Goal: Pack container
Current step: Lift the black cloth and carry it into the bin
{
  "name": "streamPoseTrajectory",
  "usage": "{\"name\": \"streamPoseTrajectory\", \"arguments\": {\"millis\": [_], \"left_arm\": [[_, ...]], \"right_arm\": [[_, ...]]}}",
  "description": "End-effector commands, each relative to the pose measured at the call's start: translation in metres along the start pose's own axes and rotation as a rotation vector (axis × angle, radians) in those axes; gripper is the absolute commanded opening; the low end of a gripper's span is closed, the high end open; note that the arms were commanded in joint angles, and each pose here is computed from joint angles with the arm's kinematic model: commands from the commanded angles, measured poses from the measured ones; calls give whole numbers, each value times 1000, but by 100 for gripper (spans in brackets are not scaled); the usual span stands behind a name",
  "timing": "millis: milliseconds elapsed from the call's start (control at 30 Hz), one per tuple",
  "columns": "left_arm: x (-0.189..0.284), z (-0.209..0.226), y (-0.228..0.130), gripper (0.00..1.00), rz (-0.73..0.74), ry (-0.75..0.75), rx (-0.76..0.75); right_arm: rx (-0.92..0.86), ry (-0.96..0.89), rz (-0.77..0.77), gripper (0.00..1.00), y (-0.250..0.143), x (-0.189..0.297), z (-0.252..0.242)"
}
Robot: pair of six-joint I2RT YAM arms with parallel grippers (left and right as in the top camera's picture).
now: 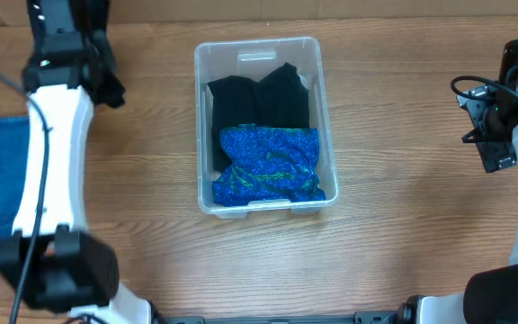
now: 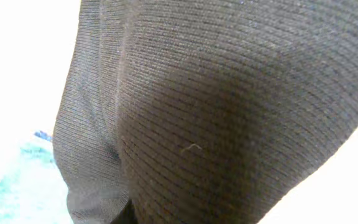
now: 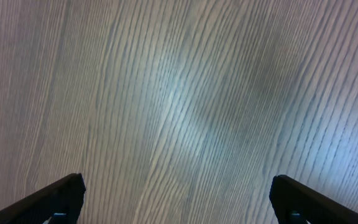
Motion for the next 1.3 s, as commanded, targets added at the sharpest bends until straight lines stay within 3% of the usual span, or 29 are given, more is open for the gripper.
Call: {"name": "streamPoseTrajectory", "arguments": {"millis": [0,267,433,600,700,967,1133,1267], "left_arm": [[77,-24,35,4,-125,-193,61],[160,-142,9,4,-160,-443,-126],[202,-190,-9,4,-232,-435,-235],[223,-229,-21,4,-312,-496,-455],[209,-240,-30,4,-290,-483,-513],[129,-307,-69,6,-351,-414,-1082],[52,-325,-104,8,-292,-205,-1312],[15,-319,-130,10,-206,-84,-1389]], "right_arm": [[-8,3,-5,100,2,1,0],[-8,3,-5,100,2,1,0],[-8,2,-6,100,2,1,0],[-8,2,-6,100,2,1,0],[-8,2,-6,100,2,1,0],[-8,3,-5,100,2,1,0],[-8,3,-6,100,2,1,0],[-8,2,-6,100,2,1,0]]}}
Point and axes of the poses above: each gripper's point midway between its finger pads, its own x axis back along the fingers, its own z axis along the line the jaws close on, y = z × x, the point moved 1 cm from there along x, back along the fingers, and after that the axes turned 2 degrees about -x, right-handed, at the moved point
